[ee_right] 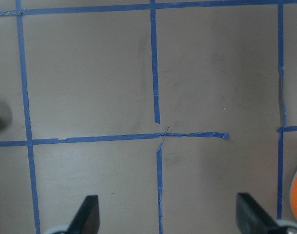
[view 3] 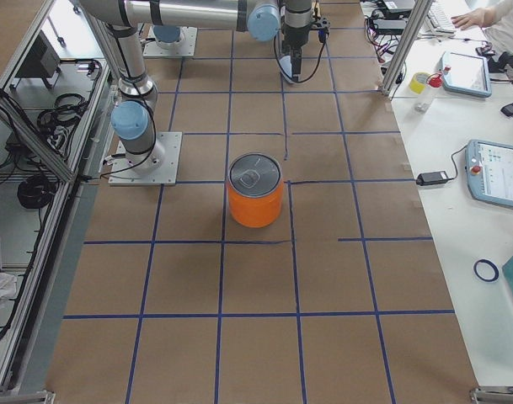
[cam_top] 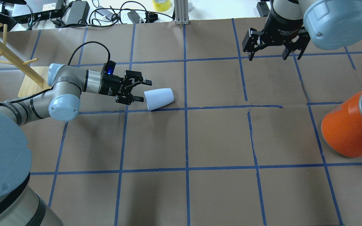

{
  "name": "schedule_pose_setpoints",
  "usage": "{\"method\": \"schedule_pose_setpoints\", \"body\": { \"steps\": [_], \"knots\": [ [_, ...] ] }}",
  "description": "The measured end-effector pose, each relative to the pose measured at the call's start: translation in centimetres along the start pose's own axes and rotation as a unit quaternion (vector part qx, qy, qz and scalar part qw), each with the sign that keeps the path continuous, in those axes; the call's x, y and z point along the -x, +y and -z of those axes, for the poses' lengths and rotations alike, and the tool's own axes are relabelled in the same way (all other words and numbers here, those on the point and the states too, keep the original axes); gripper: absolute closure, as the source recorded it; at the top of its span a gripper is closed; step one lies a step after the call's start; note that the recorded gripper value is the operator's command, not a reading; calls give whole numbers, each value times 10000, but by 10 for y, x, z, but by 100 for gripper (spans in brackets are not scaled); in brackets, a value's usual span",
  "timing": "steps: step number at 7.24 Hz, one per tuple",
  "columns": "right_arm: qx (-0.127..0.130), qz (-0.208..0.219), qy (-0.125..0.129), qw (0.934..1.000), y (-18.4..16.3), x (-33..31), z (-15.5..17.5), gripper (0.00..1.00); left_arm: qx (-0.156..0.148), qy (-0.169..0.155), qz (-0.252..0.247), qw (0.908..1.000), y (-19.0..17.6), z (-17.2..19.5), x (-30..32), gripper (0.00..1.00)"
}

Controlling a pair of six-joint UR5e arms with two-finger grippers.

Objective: Flip cup
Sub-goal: 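Grasp the cup's bottom with the left gripper and lift it, then rotate the cup upright with the left gripper and set it down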

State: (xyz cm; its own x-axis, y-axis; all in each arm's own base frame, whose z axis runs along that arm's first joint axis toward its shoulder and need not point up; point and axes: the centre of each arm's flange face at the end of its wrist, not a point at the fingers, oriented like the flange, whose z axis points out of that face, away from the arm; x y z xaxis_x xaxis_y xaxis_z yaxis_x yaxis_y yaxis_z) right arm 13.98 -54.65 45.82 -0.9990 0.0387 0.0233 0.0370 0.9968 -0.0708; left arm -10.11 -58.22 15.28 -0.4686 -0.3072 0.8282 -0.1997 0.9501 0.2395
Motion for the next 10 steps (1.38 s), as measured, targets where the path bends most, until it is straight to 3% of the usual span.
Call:
{"method": "schedule_pose_setpoints", "body": {
  "steps": [1,3,6,9,10],
  "knots": [
    [-10,-16,13,10000,0,0,0,0,110,150,105,9998,3,-14,-5,99],
    [-17,-44,23,10000,1,0,1,0,134,315,61,9994,2,-20,-17,100],
    [-22,-50,26,10000,1,0,2,0,-25,276,-213,9994,-3,-12,-31,100],
    [-13,-52,33,10000,0,-2,1,0,-394,136,-470,9980,-7,5,-54,100],
    [-6,-50,34,10000,0,-2,0,0,-625,-106,-472,9969,-15,22,-74,100]
  ]
}}
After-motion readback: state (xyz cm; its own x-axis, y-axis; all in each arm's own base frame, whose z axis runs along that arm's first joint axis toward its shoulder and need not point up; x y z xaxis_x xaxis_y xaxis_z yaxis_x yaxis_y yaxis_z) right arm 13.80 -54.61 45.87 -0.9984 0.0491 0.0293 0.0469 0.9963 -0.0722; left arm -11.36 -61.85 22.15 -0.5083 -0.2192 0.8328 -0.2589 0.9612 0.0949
